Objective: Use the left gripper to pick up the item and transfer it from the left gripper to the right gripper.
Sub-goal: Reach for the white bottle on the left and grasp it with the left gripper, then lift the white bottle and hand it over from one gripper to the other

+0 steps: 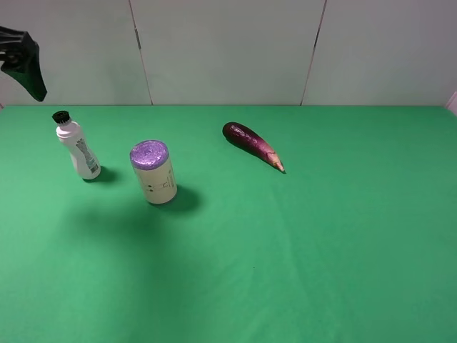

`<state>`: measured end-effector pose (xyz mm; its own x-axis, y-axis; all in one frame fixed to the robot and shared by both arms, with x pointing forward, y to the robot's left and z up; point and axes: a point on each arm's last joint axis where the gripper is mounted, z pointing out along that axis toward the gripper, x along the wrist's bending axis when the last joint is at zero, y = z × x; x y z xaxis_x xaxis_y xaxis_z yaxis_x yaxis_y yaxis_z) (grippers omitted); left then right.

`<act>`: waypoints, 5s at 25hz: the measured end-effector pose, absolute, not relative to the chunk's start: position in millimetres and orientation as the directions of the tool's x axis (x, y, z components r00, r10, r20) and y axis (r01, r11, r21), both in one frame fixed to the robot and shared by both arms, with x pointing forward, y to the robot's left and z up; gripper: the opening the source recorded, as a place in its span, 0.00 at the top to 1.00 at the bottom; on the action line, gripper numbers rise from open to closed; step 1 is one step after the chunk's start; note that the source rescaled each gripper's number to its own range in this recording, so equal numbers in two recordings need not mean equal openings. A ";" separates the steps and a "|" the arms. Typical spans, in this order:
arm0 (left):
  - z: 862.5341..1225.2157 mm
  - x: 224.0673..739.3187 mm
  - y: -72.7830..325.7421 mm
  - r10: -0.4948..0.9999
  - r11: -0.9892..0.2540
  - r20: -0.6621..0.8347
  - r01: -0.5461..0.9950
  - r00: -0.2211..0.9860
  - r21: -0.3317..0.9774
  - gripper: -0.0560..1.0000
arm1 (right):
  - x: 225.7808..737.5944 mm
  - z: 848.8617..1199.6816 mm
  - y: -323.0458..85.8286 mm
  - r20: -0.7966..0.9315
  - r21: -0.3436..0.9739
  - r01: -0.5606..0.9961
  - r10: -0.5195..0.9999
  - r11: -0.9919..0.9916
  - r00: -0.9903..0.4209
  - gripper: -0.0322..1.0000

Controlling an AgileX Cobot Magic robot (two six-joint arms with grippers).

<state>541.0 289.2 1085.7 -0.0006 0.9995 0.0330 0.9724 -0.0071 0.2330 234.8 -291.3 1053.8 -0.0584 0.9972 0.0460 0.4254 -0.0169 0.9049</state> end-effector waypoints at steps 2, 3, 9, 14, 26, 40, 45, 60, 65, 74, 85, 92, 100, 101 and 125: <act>1076.6 549.7 285.9 0.999 -0.021 0.033 0.977 0.014 0.210 0.00 | 234.8 1053.8 -291.3 0.046 0.905 0.425 0.997 -0.017 -0.058 0.00; 1071.9 553.4 285.1 0.999 -0.023 0.032 0.980 0.017 0.199 0.00 | 234.8 1053.8 -291.3 0.046 0.905 0.425 0.997 -0.017 -0.058 0.00; 1049.0 569.3 273.7 0.998 -0.059 0.039 0.984 0.053 0.169 0.00 | 234.8 1053.8 -291.3 0.046 0.905 0.425 0.997 -0.017 -0.058 0.00; 1025.4 583.0 270.7 0.997 -0.067 0.041 0.988 0.062 0.139 0.00 | 234.8 1053.8 -291.3 0.046 0.905 0.425 0.997 -0.017 -0.058 0.00; 985.7 606.0 267.2 0.995 -0.097 0.043 0.988 0.093 0.122 0.00 | 234.8 1053.8 -291.3 0.046 0.905 0.425 0.997 -0.017 -0.058 0.00; 961.2 616.6 263.5 0.994 -0.109 0.021 0.987 0.107 0.117 0.04 | 234.8 1053.8 -291.3 0.046 0.905 0.425 0.997 -0.017 -0.058 0.00; 961.4 617.9 263.3 0.994 -0.108 0.020 0.985 0.106 0.131 0.37 | 234.8 1053.8 -291.3 0.046 0.905 0.425 0.997 -0.017 -0.058 0.00; 961.4 618.2 263.1 0.994 -0.107 0.018 0.985 0.105 0.135 0.94 | 234.8 1053.8 -291.3 0.046 0.905 0.425 0.997 -0.017 -0.058 0.00; 962.7 618.5 263.1 0.994 -0.107 0.018 0.985 0.105 0.132 0.94 | 234.8 1053.8 -291.3 0.046 0.905 0.425 0.997 -0.017 -0.058 0.00; 1019.3 615.3 263.9 0.994 -0.106 0.024 0.970 0.103 0.219 0.94 | 234.8 1053.8 -291.3 0.046 0.905 0.425 0.997 -0.017 -0.058 0.00; 1081.5 582.2 267.3 0.998 -0.056 0.008 0.951 0.056 0.304 0.94 | 234.8 1053.8 -291.3 0.046 0.905 0.425 0.997 -0.017 -0.058 0.00; 1102.0 567.8 259.8 0.994 -0.012 -0.102 0.941 0.049 0.337 0.94 | 234.8 1053.8 -291.3 0.046 0.905 0.425 0.997 -0.017 -0.058 0.00; 1107.8 562.9 244.7 0.960 0.003 -0.267 0.944 0.089 0.329 0.94 | 234.8 1053.8 -291.3 0.046 0.905 0.425 0.997 -0.017 -0.058 0.00; 1108.4 561.9 241.6 0.953 0.007 -0.289 0.947 0.092 0.322 0.94 | 234.8 1053.8 -291.3 0.046 0.905 0.425 0.997 -0.017 -0.058 0.00; 1112.0 528.9 138.7 0.827 -0.241 -0.416 0.908 0.377 0.343 0.94 | 234.8 1053.8 -291.3 0.046 0.905 0.425 0.997 -0.017 -0.058 0.00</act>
